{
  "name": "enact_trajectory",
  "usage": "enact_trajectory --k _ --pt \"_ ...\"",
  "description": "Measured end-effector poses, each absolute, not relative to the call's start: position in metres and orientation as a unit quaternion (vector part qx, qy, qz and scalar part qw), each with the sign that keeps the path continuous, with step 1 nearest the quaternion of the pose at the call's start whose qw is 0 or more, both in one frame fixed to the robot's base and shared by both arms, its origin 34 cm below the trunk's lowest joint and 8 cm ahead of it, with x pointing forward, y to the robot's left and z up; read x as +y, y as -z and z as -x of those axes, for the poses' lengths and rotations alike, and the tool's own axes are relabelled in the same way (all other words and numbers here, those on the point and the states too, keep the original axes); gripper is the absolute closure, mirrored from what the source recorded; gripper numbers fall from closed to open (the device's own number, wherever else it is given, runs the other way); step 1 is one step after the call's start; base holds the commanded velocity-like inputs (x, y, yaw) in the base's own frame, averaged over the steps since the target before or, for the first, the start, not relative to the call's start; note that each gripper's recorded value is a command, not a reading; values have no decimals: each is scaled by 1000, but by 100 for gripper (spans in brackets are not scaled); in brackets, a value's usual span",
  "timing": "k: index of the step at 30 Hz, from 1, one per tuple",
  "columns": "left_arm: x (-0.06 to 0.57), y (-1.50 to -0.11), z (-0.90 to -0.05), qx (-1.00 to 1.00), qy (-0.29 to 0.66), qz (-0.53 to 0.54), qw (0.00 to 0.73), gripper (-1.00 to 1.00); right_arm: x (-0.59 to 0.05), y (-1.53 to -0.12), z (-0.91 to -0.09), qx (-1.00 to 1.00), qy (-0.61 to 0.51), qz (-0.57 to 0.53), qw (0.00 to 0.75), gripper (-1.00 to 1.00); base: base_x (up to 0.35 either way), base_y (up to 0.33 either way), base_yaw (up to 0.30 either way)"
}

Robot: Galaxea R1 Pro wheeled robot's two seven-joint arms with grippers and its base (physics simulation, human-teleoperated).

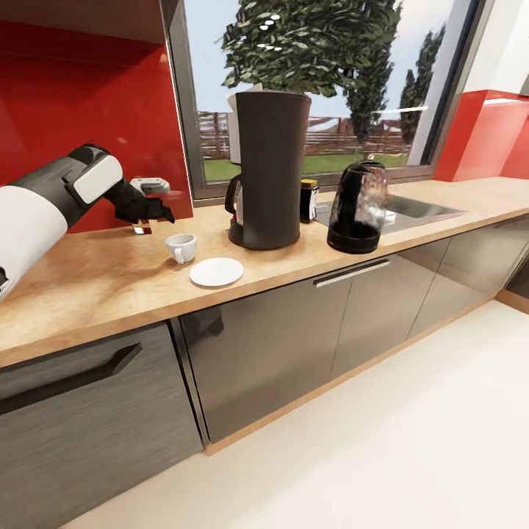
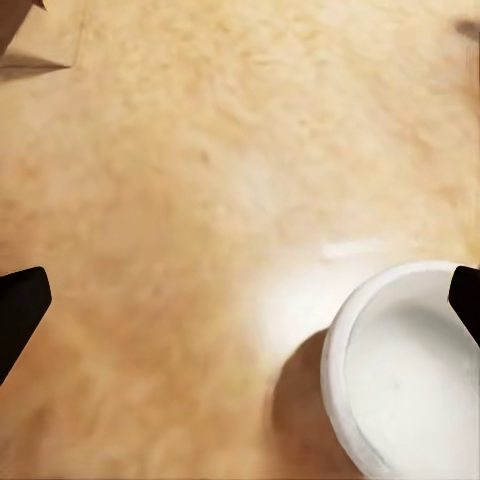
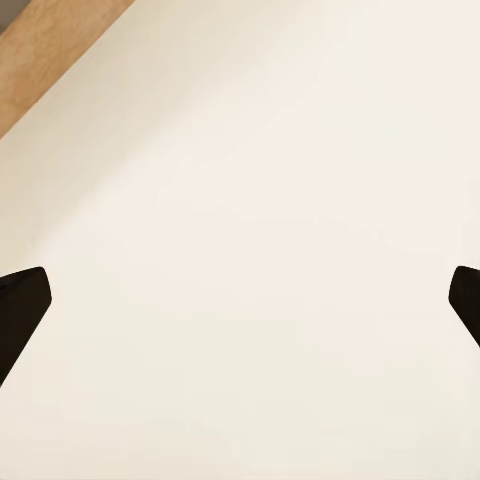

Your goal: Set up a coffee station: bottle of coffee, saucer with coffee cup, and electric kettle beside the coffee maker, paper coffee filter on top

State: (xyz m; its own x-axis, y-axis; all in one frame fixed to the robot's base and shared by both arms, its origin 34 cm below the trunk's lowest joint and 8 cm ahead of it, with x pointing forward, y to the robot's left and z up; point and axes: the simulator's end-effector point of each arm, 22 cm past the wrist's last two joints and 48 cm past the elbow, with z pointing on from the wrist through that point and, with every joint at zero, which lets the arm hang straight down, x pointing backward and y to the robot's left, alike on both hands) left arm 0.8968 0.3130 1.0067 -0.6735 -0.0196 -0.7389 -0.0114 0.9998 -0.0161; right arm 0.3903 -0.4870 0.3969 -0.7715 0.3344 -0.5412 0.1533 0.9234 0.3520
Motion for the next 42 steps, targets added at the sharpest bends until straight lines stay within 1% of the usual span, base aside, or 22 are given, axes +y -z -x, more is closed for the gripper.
enact_trajectory --k 42 --pt "301 -963 -901 926 9 -1 377 -100 -486 -391 -385 933 -145 -133 302 -100 0 0 0"
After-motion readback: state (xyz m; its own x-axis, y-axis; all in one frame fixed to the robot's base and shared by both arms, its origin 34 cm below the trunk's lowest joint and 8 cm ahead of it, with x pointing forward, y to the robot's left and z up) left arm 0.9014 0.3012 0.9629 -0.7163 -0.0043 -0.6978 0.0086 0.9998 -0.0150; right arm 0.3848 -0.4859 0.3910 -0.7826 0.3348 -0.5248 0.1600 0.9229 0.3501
